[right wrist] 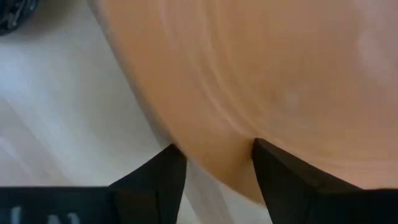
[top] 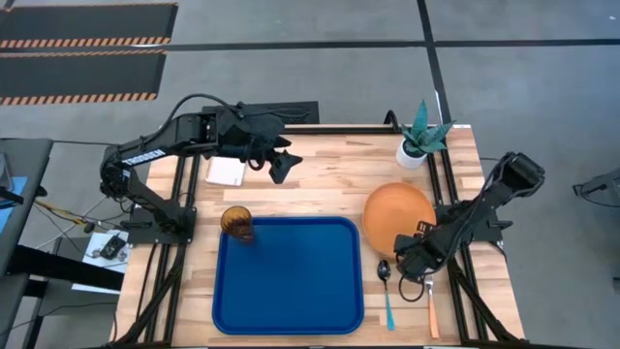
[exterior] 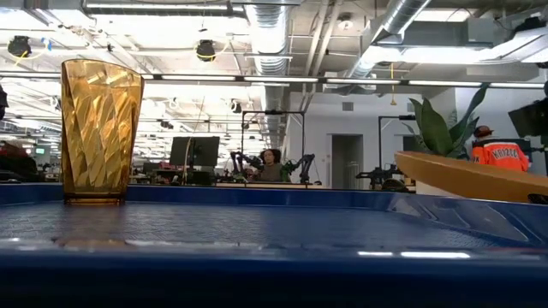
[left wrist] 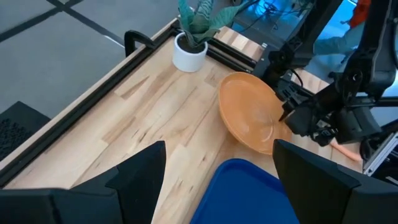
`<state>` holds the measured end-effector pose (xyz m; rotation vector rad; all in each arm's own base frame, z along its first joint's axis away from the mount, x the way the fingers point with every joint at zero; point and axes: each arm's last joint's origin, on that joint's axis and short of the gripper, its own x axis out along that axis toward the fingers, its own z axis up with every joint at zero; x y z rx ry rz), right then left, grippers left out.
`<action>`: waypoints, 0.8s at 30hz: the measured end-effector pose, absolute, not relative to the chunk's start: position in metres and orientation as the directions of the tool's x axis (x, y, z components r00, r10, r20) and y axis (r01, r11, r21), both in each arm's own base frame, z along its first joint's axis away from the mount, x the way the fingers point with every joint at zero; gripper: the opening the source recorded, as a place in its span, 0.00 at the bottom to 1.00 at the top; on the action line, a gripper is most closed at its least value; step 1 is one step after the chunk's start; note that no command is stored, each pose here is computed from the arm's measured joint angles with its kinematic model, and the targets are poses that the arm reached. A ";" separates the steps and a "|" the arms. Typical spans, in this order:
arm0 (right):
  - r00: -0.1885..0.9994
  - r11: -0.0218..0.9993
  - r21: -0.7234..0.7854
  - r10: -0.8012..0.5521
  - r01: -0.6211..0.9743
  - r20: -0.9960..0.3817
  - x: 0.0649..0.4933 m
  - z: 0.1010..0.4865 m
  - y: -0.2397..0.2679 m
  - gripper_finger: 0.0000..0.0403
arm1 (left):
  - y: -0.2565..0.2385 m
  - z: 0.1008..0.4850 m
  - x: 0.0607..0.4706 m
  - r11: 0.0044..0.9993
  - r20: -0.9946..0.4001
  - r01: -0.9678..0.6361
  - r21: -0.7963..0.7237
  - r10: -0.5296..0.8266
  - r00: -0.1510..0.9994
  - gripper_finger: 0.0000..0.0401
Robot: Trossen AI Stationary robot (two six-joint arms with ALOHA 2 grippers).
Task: Pick and place plate/cup/fork/spoon on tray
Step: Put the orange plate on the blue tray at the bottom of the orange glass cup
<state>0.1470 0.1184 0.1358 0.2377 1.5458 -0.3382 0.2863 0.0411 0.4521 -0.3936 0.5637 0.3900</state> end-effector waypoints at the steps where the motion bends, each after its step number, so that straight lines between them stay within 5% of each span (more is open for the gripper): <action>1: -0.012 0.928 -0.067 -0.067 0.366 -0.998 0.148 0.135 0.119 0.49 | 0.040 0.452 0.286 0.855 -0.580 -0.454 -0.250 0.243 0.778 0.70; 13: 0.055 0.913 -0.062 -0.092 0.402 -0.994 0.161 0.146 0.122 0.04 | 0.039 0.452 0.286 0.859 -0.580 -0.448 -0.247 0.239 0.779 0.70; 24: 0.218 0.873 0.033 -0.085 0.487 -0.972 0.179 0.185 0.101 0.01 | 0.038 0.459 0.272 0.870 -0.578 -0.437 -0.229 0.240 0.780 0.70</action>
